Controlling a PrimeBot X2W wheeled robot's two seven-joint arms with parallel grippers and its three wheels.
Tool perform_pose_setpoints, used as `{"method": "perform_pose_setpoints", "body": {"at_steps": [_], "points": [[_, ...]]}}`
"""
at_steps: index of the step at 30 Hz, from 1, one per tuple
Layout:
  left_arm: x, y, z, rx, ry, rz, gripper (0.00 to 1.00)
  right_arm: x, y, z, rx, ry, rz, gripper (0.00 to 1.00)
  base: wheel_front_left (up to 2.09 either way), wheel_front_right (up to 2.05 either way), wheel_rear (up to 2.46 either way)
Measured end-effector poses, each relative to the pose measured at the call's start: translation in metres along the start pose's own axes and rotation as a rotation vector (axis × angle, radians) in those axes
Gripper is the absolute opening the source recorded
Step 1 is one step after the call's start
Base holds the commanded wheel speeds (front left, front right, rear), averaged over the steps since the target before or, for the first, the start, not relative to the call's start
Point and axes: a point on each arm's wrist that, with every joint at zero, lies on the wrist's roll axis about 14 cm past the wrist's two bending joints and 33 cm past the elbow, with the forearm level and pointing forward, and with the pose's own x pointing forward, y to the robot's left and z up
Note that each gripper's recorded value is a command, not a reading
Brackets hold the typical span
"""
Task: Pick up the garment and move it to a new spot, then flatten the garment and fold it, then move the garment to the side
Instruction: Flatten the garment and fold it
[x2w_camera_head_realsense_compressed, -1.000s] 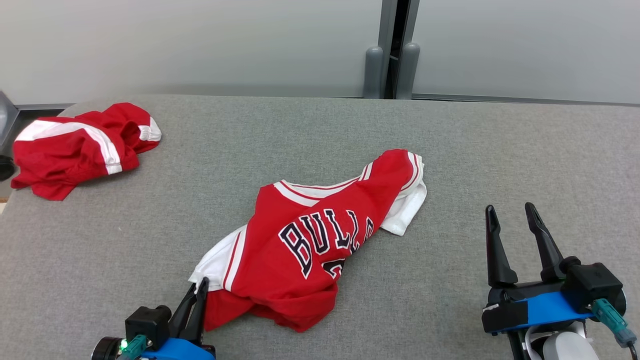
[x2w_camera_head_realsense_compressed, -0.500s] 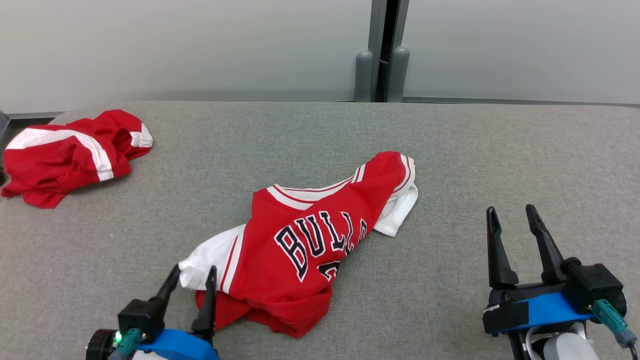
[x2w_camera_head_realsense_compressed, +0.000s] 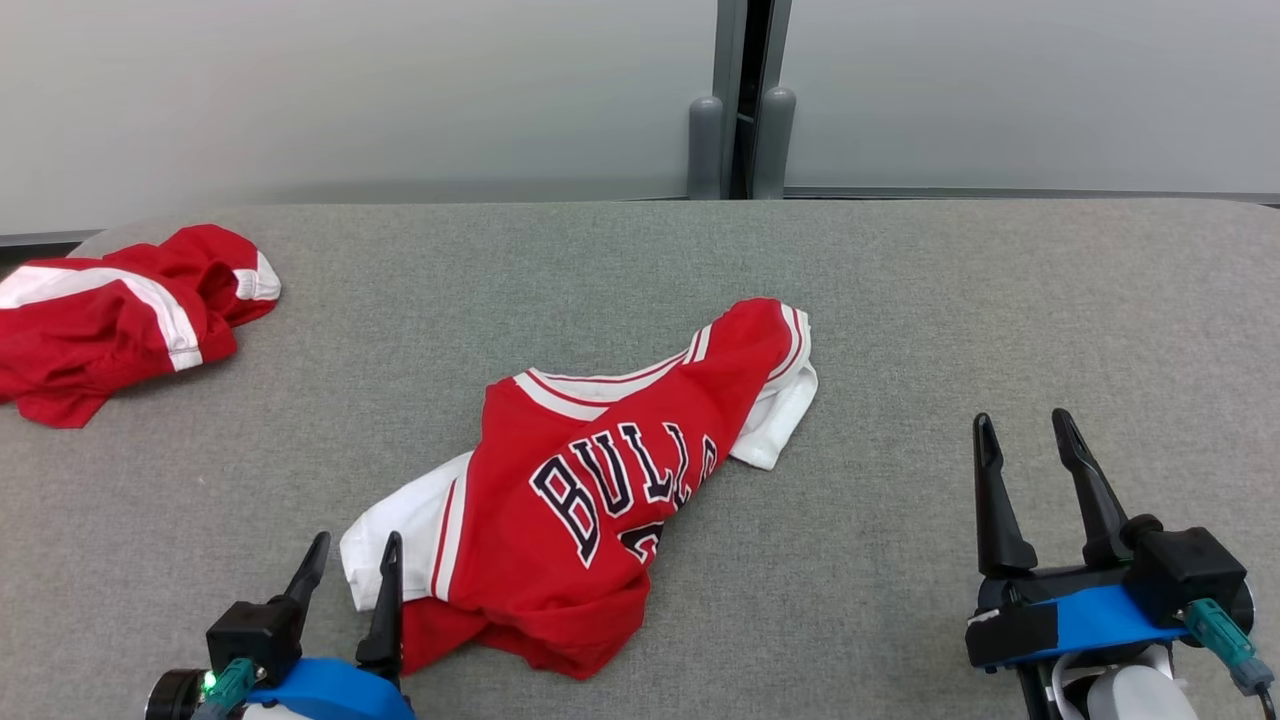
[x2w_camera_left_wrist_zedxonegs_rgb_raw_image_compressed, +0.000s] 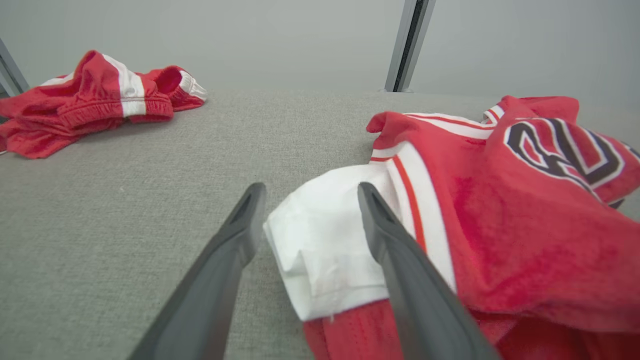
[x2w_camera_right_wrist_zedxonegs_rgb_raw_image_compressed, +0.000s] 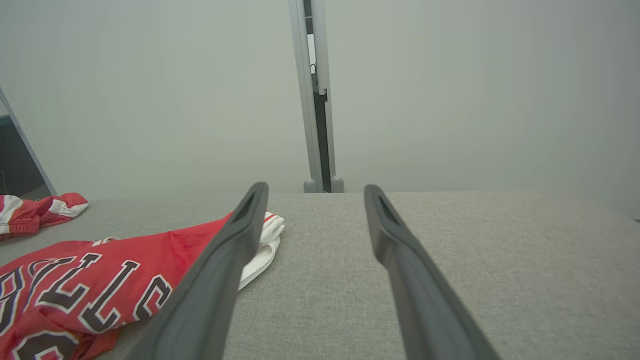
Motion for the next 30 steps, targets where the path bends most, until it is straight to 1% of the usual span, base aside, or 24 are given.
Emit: {"method": "perform_pose_setpoints", "body": {"at_steps": [6, 15, 16, 17, 22, 26, 30], "points": [[-0.001, 0.005, -0.020, -0.016, 0.064, 0.013, 1.00, -0.001, -0.003, -0.002, -0.001, 0.007, -0.009, 1.00, 0.00, 0.00, 0.00], [0.001, -0.002, -0.038, -0.050, 0.123, -0.005, 1.00, -0.001, -0.007, -0.005, -0.002, 0.016, -0.021, 1.00, 0.00, 0.00, 0.00], [0.001, -0.003, -0.041, -0.052, 0.131, -0.006, 0.42, -0.001, -0.008, -0.005, -0.002, 0.015, -0.021, 1.00, 0.00, 0.00, 0.00], [0.002, -0.004, -0.042, -0.056, 0.134, -0.010, 0.00, -0.001, -0.008, -0.005, -0.003, 0.015, -0.023, 1.00, 0.00, 0.00, 0.00], [0.012, -0.009, -0.033, -0.041, 0.111, -0.032, 0.00, 0.000, -0.010, -0.007, -0.003, 0.020, -0.028, 1.00, 0.00, 0.00, 0.00], [0.027, -0.016, -0.001, -0.019, 0.015, -0.060, 0.00, 0.000, -0.012, -0.005, -0.005, 0.014, -0.033, 1.00, 0.00, 0.00, 0.00], [0.038, -0.034, 0.032, 0.008, -0.085, -0.115, 0.00, -0.003, -0.014, -0.003, -0.003, 0.009, -0.040, 1.00, 0.00, 0.00, 0.00]]}}
